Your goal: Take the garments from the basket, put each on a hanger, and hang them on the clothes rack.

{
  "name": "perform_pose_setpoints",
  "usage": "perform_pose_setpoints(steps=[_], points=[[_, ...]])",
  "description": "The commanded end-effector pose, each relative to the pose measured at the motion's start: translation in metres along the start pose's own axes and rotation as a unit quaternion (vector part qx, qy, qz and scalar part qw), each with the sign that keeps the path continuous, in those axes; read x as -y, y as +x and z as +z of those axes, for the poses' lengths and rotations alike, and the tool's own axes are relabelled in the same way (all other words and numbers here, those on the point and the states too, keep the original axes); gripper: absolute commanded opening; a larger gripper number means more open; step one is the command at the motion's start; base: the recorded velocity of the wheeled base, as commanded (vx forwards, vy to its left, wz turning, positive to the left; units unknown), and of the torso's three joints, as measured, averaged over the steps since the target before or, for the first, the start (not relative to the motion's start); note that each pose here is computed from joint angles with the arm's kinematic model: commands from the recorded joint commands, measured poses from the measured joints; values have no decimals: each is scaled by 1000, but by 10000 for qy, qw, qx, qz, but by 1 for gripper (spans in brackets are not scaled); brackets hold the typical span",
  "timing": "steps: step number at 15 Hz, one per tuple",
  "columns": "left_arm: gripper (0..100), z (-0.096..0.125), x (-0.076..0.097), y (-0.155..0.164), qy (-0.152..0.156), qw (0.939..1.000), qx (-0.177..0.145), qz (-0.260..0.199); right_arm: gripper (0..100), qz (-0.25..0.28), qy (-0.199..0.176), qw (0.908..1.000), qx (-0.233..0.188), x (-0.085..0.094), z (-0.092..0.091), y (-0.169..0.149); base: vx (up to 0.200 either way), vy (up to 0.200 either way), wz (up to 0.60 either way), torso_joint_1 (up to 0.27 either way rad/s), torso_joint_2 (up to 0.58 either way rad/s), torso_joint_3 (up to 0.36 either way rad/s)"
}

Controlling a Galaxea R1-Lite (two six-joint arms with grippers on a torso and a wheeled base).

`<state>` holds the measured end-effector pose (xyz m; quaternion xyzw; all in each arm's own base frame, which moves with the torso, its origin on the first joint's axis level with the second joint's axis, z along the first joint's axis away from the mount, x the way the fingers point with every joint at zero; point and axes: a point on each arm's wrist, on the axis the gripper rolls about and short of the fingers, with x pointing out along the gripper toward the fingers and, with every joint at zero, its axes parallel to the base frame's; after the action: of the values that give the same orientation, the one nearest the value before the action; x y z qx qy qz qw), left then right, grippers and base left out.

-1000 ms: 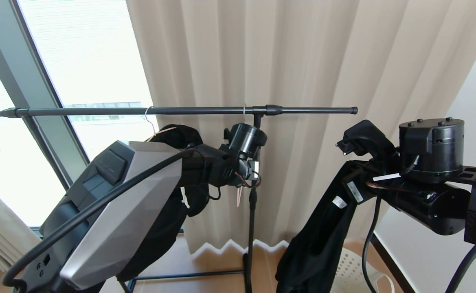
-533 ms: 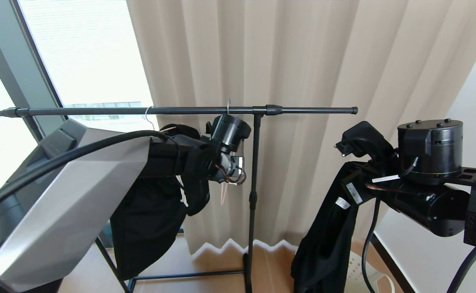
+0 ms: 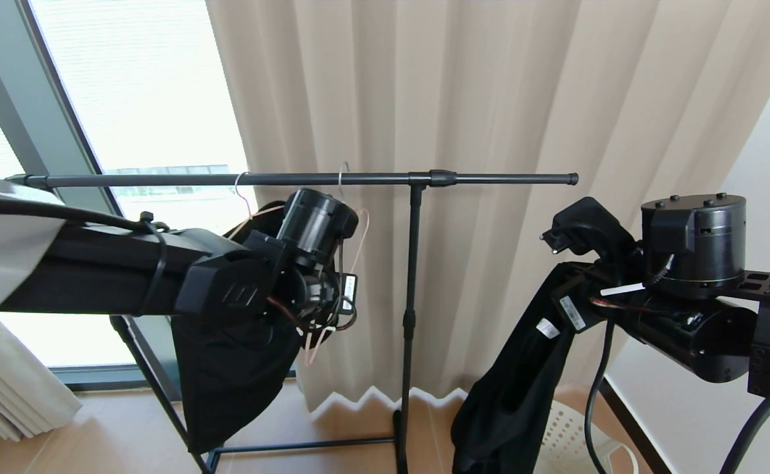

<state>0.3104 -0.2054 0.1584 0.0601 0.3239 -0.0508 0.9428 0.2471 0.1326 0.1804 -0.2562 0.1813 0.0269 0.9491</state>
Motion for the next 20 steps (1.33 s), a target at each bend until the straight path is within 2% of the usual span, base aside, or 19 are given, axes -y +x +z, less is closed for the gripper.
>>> perform_pose_setpoints(steps=[1, 4, 5, 7, 9, 11, 14, 17, 18, 19, 20], points=[[0, -10, -19, -37, 78, 9994, 308, -102, 0, 3, 3, 10000, 1, 0, 0, 0, 0, 0, 0, 0, 0, 0], [0, -25, -29, -54, 226, 9978, 458, -416, 0, 1, 7, 10000, 7, 0, 0, 0, 0, 0, 0, 0, 0, 0], [0, -42, -38, -66, 472, 9960, 440, -625, 0, 3, 3, 10000, 1, 0, 0, 0, 0, 0, 0, 0, 0, 0], [0, -61, -47, -77, 619, 9938, 418, -823, 0, 12, 16, 10000, 19, 0, 0, -1, 0, 0, 0, 0, 0, 0], [0, -87, -60, -96, 769, 9882, 430, -1249, 0, 26, 115, 9994, 318, -7, 7, -4, 0, 0, 0, 0, 0, 0], [0, -109, -67, -103, 915, 9811, 387, -1658, 0, -107, 174, 9988, 441, -10, 8, -6, 0, 0, 0, 0, 0, 0], [0, -138, -74, -109, 1162, 9672, 706, -2145, 0, -150, 167, 9989, 400, -11, 8, -4, 0, 0, 0, 0, 0, 0], [0, -155, -76, -109, 1327, 9539, 911, -2534, 0, -139, 92, 9995, 283, -19, 6, 6, 0, 0, 0, 0, 0, 0], [0, -160, -75, -112, 1428, 9458, 995, -2740, 0, -164, 84, 9995, 261, -23, 5, 12, 0, 0, 0, 0, 0, 0], [0, -161, -73, -114, 1497, 9404, 1054, -2867, 0, -228, 133, 9992, 314, -26, 6, 17, 0, 0, 0, 0, 0, 0], [0, -163, -72, -114, 1595, 9374, 1053, -2910, 0, -312, 179, 9987, 353, -29, 6, 22, 0, 0, 0, 0, 0, 0]])
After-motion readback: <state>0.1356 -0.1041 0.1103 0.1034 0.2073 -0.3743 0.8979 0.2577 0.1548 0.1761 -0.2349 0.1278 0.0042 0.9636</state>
